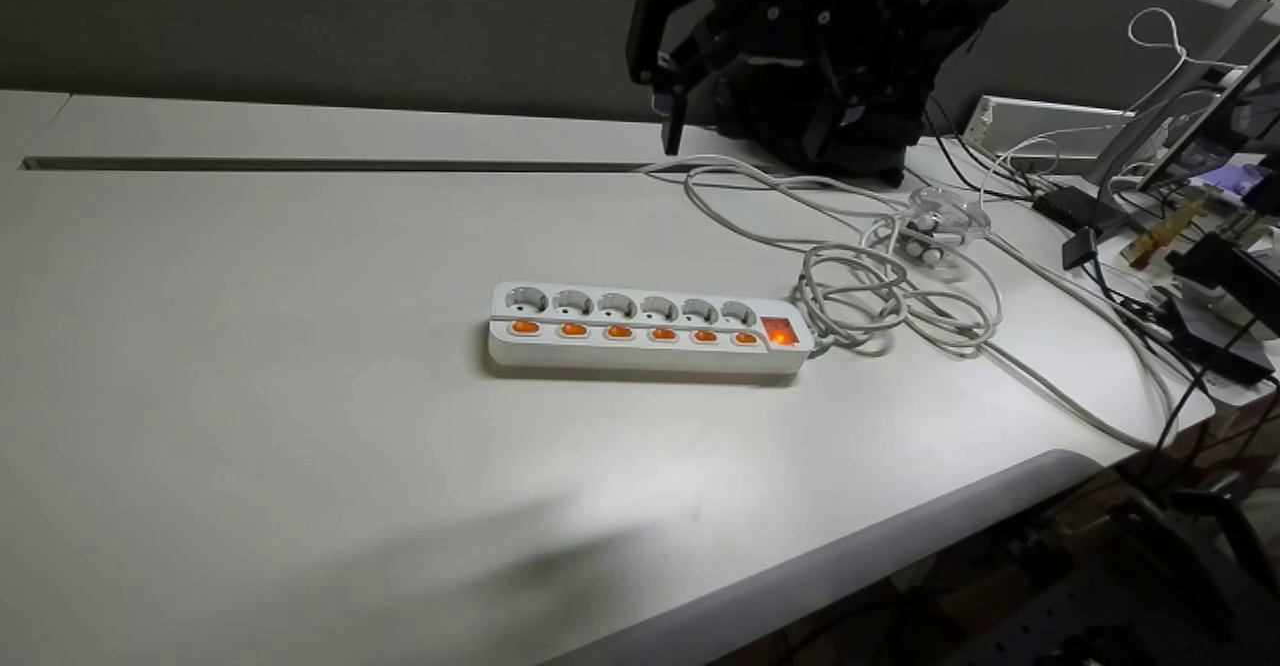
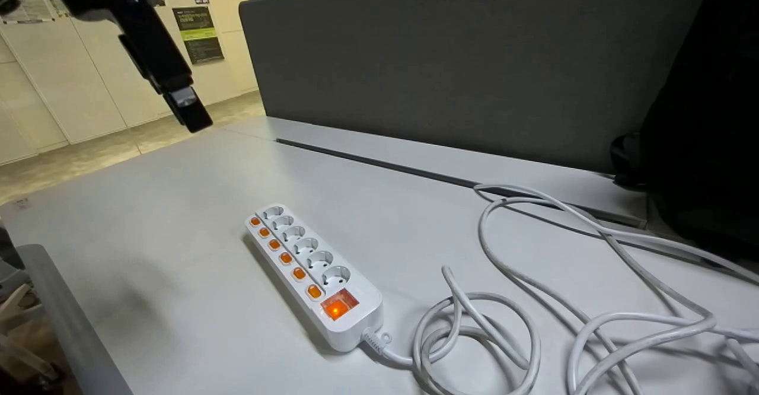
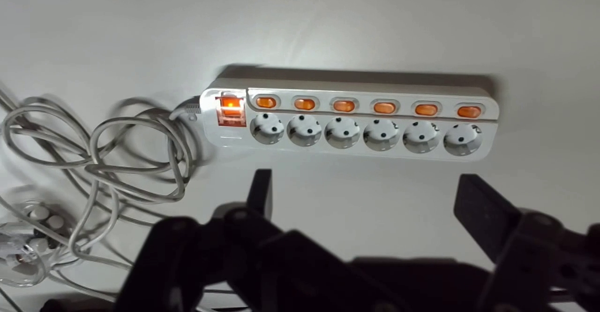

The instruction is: Turn on the third switch from the left

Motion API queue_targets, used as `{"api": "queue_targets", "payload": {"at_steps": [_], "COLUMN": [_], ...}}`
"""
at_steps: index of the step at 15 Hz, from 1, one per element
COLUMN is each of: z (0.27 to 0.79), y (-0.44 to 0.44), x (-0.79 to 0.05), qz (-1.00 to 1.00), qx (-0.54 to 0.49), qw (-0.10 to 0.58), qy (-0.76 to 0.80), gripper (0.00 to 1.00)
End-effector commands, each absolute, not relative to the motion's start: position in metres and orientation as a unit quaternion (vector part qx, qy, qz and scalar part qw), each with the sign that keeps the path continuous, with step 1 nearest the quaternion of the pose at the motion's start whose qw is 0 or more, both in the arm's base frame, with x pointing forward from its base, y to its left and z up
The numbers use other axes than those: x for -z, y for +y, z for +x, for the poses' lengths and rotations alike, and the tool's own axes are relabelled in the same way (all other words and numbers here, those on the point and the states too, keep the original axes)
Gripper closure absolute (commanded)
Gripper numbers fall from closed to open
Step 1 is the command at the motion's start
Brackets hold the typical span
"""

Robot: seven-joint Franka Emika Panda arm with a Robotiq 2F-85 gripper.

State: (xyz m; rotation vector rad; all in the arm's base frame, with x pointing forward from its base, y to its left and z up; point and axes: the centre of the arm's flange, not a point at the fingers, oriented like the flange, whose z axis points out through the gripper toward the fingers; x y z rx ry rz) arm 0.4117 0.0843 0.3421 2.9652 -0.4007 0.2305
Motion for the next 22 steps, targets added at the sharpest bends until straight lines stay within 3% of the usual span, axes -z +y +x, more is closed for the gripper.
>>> {"api": "queue_targets", "payload": {"at_steps": [1, 12, 13, 14, 22], "z": [0.415, 0.448, 0.452, 0.457, 0.490], "y": [0.082, 0.092, 0.093, 0.093, 0.092], "x": [-0.339, -0.294, -0.285, -0.276, -0.216], "qz": [0.985, 0.981, 0.981, 0.981, 0.982], "qx": [-0.075, -0.078, -0.075, -0.078, -0.029], "qw": [0.075, 0.089, 0.087, 0.087, 0.058], "qy": [-0.135, -0.151, -0.154, -0.156, -0.175], "gripper": [0.00, 0.00, 0.25, 0.25, 0.83]}}
